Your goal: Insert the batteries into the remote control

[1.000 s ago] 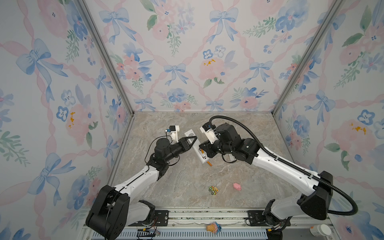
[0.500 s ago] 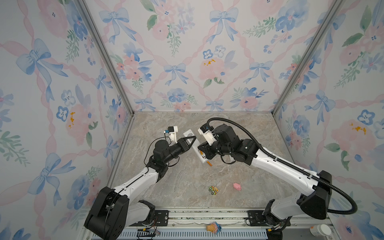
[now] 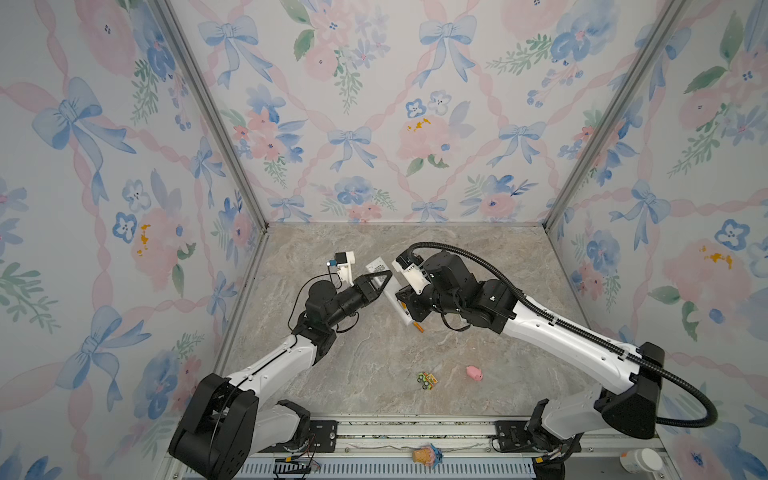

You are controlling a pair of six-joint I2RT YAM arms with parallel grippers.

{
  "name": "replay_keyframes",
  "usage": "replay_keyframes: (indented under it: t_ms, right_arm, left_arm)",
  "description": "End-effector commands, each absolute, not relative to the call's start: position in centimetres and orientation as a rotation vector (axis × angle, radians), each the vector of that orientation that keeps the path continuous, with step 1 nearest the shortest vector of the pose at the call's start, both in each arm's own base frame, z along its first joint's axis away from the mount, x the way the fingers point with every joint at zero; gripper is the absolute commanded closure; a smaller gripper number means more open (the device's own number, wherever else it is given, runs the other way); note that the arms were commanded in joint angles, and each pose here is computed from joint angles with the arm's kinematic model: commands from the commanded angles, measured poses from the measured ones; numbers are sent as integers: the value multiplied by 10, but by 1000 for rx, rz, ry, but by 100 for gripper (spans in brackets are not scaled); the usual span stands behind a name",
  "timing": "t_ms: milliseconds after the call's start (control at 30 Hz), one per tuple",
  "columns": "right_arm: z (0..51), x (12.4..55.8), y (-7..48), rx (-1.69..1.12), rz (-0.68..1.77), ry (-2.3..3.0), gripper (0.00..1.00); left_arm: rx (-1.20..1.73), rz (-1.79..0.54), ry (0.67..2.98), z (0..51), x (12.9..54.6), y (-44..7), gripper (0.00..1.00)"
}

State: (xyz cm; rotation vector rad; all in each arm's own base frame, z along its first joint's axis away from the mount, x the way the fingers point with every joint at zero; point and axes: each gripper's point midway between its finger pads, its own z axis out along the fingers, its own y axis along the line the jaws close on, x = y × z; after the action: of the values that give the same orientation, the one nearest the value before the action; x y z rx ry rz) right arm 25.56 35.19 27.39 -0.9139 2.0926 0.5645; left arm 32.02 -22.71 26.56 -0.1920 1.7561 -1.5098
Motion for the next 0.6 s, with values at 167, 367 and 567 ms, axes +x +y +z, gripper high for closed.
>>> replay_keyframes:
  t_ms: [167, 367, 567]
  right_arm:
    - [282, 254, 351, -937, 539, 2072, 100]
    - [279, 254, 351, -938, 536, 2077, 100]
    - [277, 254, 350, -938, 529, 2079, 100]
  left_arm:
    - [-182, -1519, 1684, 280, 317, -221, 100]
    - [-191, -1519, 1681, 280, 316, -220, 100]
    - [-195, -1521, 1681, 280, 318, -220, 100]
